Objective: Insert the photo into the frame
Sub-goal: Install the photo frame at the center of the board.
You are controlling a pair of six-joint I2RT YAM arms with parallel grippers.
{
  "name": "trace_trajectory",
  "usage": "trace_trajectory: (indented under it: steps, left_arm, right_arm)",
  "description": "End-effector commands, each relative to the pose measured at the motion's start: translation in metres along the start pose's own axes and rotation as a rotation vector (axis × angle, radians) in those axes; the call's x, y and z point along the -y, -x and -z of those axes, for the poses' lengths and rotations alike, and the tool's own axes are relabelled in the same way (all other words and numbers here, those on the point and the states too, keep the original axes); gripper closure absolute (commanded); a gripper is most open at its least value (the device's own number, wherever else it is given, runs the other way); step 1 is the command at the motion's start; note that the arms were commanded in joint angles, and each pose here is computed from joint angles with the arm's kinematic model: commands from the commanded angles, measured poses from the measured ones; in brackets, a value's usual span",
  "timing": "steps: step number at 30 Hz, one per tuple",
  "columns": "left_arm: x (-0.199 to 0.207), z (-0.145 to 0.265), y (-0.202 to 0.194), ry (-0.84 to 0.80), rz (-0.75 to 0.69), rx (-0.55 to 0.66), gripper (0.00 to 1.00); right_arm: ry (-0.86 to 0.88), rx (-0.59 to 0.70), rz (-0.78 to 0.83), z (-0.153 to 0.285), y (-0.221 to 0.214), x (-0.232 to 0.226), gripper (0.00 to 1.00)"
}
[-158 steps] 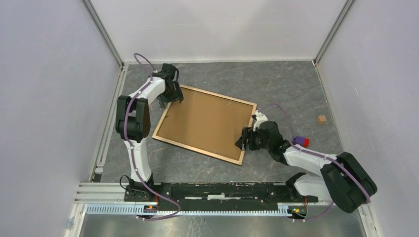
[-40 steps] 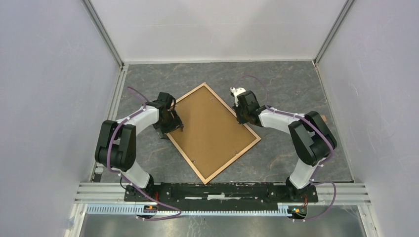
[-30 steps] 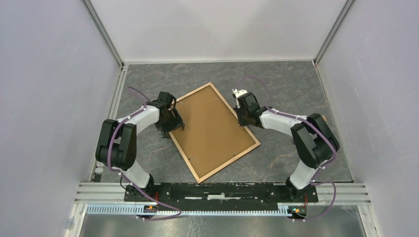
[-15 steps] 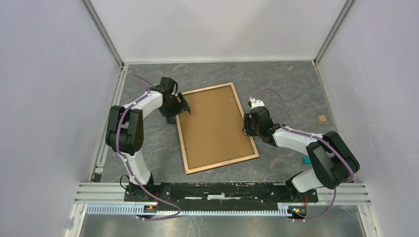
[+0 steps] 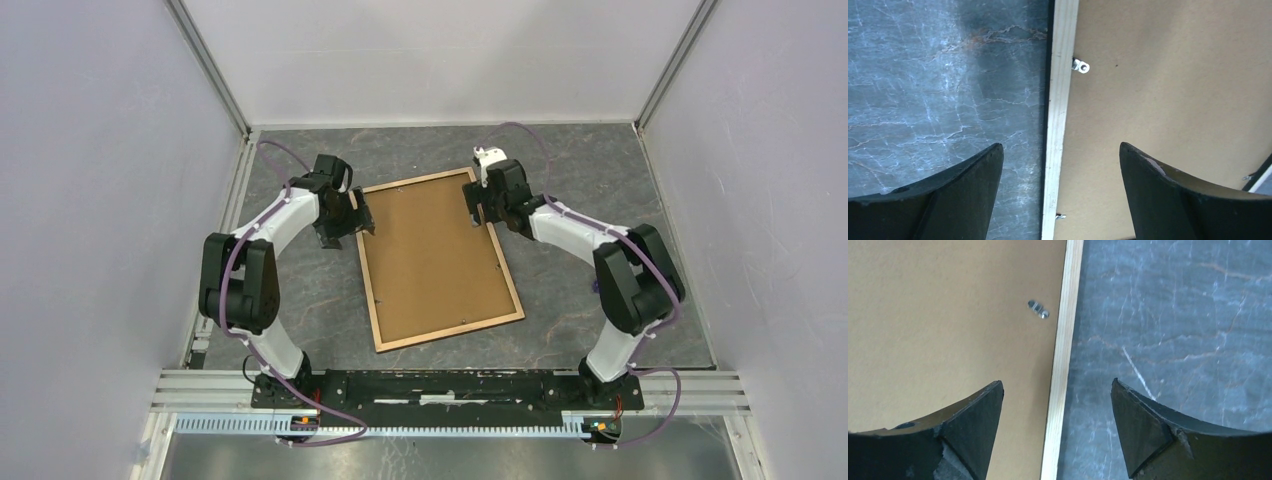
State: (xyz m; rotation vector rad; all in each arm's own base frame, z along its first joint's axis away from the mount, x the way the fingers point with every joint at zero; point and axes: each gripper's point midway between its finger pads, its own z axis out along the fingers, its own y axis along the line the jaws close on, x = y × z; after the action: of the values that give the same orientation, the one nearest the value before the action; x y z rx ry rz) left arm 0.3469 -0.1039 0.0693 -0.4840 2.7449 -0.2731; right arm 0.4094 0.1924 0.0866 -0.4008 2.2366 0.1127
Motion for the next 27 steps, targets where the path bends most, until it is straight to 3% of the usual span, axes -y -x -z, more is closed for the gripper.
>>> trace_trajectory:
  steps: [1, 7, 18, 27]
  left_arm:
    - [-0.011, 0.004, 0.001, 0.036, -0.073, 0.019, 0.09]
    - [0.002, -0.001, -0.006, -0.034, -0.050, -0.027, 0.11]
    - [0.005, -0.010, -0.012, -0.046, -0.018, -0.061, 0.10]
    - [0.008, -0.017, -0.017, -0.064, -0.010, -0.094, 0.10]
  right_arm:
    - [-0.027, -0.010, 0.074, -0.019, 0.019, 0.010, 0.15]
    - [-0.068, -0.040, 0.082, -0.043, 0.027, 0.015, 0.14]
    - [-0.049, -0.101, 0.065, -0.071, 0.003, 0.008, 0.14]
    - [0.000, -0.103, 0.042, -0.081, 0.006, 0.005, 0.19]
